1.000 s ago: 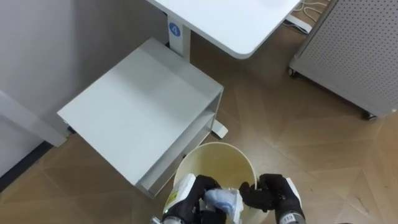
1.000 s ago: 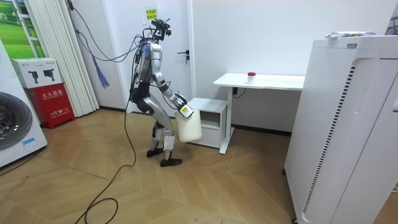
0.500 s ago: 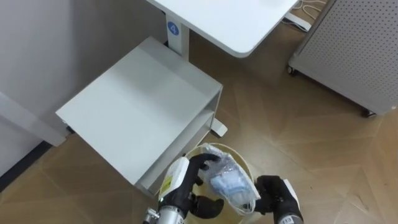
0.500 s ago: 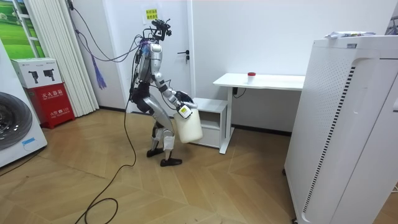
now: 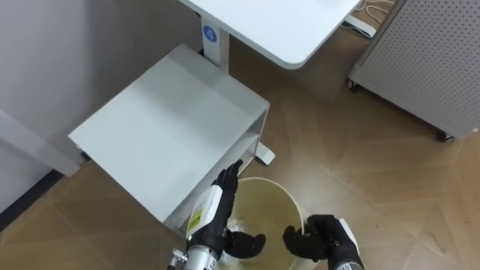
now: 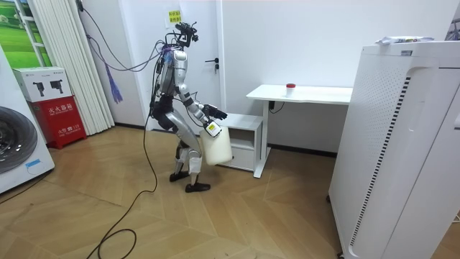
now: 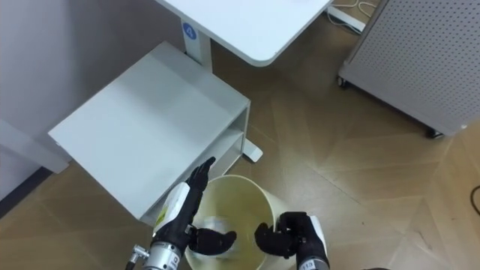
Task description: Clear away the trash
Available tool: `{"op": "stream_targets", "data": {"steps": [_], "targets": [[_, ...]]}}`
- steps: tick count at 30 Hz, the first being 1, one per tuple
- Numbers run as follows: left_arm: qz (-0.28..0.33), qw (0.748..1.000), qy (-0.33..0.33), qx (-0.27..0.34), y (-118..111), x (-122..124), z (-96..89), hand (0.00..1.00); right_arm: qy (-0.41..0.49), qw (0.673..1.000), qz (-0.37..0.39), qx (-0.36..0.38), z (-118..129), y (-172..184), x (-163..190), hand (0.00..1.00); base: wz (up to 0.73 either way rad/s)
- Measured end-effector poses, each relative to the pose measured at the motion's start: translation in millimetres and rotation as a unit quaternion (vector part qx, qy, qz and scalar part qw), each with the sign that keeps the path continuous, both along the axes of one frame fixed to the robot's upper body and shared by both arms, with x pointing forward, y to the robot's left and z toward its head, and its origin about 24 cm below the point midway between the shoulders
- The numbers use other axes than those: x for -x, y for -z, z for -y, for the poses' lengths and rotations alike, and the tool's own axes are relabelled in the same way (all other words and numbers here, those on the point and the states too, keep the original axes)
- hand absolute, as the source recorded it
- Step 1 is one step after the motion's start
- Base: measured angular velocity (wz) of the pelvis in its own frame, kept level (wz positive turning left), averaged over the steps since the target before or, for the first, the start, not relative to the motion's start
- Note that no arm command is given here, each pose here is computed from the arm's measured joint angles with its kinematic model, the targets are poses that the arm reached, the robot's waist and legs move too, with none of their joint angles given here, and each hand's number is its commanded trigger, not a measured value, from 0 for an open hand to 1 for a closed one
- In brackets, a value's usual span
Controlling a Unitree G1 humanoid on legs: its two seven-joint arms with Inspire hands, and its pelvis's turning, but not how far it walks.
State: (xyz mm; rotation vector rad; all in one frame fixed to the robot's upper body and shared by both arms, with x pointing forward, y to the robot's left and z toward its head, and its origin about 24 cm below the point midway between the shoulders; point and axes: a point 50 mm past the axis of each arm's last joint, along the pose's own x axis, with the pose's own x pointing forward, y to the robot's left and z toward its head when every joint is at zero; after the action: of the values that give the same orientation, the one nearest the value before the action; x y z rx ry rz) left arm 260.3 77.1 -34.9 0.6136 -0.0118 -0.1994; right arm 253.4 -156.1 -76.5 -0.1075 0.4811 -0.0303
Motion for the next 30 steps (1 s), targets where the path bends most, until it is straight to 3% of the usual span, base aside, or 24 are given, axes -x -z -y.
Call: {"op": "stream_targets", "data": {"steps": [20,25,30], "targets": [[-0.016,1.000,0.020,0.003,4.9,5.4,-2.1,0.00,-0.027,1.000,-0.007,0.010,1.2,3.3,4.6,1.00,0.00],[-0.007,1.000,0.005,0.003,1.2,1.1,-11.4,0.00,-0.018,1.000,-0.014,0.010,7.0,6.1,7.2,1.00,0.00],[0.041,0.999,-0.020,0.016,-15.8,-5.7,-27.5,0.00,0.025,0.999,-0.032,0.006,26.2,13.5,16.8,1.00,-0.04]]}}
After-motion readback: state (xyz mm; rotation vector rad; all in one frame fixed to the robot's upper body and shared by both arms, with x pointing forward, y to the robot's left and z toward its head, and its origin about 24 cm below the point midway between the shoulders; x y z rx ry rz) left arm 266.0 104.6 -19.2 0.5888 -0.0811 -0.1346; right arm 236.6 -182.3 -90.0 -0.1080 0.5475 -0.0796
